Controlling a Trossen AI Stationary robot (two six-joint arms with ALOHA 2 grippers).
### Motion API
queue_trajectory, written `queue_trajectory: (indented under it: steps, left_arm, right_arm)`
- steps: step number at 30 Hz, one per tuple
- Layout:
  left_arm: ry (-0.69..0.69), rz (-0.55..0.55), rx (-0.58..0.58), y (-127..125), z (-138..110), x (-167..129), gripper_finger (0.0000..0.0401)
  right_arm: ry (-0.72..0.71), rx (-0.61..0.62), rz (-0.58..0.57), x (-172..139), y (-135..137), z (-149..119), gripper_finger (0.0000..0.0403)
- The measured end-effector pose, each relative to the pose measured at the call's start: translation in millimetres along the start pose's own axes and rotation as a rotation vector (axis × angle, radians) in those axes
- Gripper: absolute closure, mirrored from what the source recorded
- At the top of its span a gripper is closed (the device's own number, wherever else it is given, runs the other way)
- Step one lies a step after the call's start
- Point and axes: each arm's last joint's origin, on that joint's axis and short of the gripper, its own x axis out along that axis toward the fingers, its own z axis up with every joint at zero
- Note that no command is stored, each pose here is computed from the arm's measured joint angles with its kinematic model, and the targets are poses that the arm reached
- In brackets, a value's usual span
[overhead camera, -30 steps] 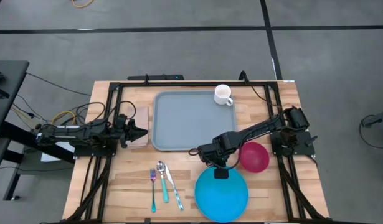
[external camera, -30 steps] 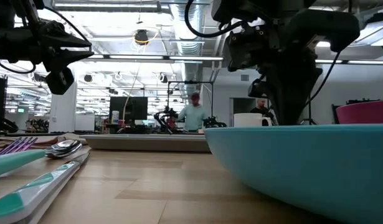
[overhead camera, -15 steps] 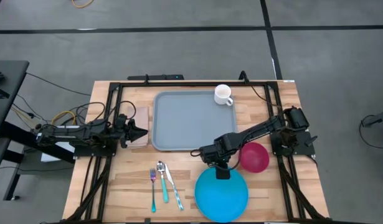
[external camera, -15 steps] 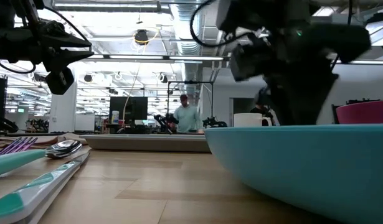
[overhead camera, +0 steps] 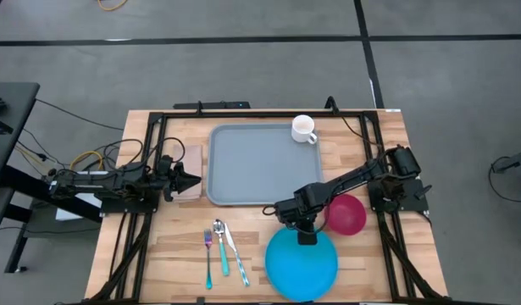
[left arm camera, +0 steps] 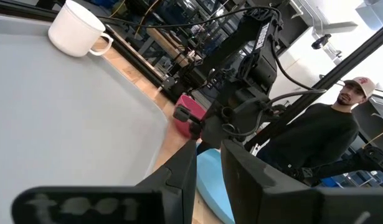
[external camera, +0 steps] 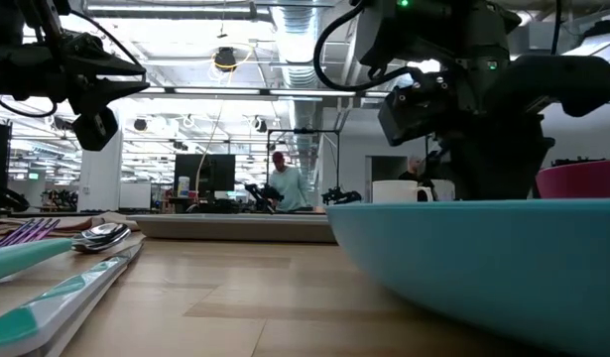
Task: Set up tray
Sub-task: Put the blue plate on the bottom right of the blue tray
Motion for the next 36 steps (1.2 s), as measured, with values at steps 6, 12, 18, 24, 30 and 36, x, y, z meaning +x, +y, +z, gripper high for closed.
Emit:
queue_trajectory:
  steps: [6, 12, 18, 24, 30, 36]
  left_arm:
    - [0.000, 0.000, 0.000, 0.0, 0.0, 0.0, 0.0339]
    - [0.000, 0.000, 0.000, 0.0, 0.0, 0.0, 0.0339]
    - [0.000, 0.000, 0.000, 0.0, 0.0, 0.0, 0.0339]
    - [0.000, 0.000, 0.000, 0.0, 0.0, 0.0, 0.0339]
    - [0.000, 0.000, -0.001, 0.0, 0.0, 0.0, 0.0339]
    - [0.000, 0.000, -0.001, -0.1, 0.1, 0.0, 0.0339]
  right_arm:
    - [-0.002, 0.035, 0.024, -2.3, -7.3, 1.8, 0.0385]
    - [-0.018, 0.071, 0.078, -13.0, -20.2, 9.5, 0.0398]
    - [-0.082, 0.117, 0.095, -37.2, -42.5, 24.9, 0.0400]
    - [-0.119, 0.166, 0.056, -60.7, -75.4, 31.6, 0.0400]
    - [-0.112, 0.250, -0.010, -74.2, -121.4, 23.2, 0.0400]
    - [-0.143, 0.392, -0.033, -86.0, -171.0, 9.9, 0.0400]
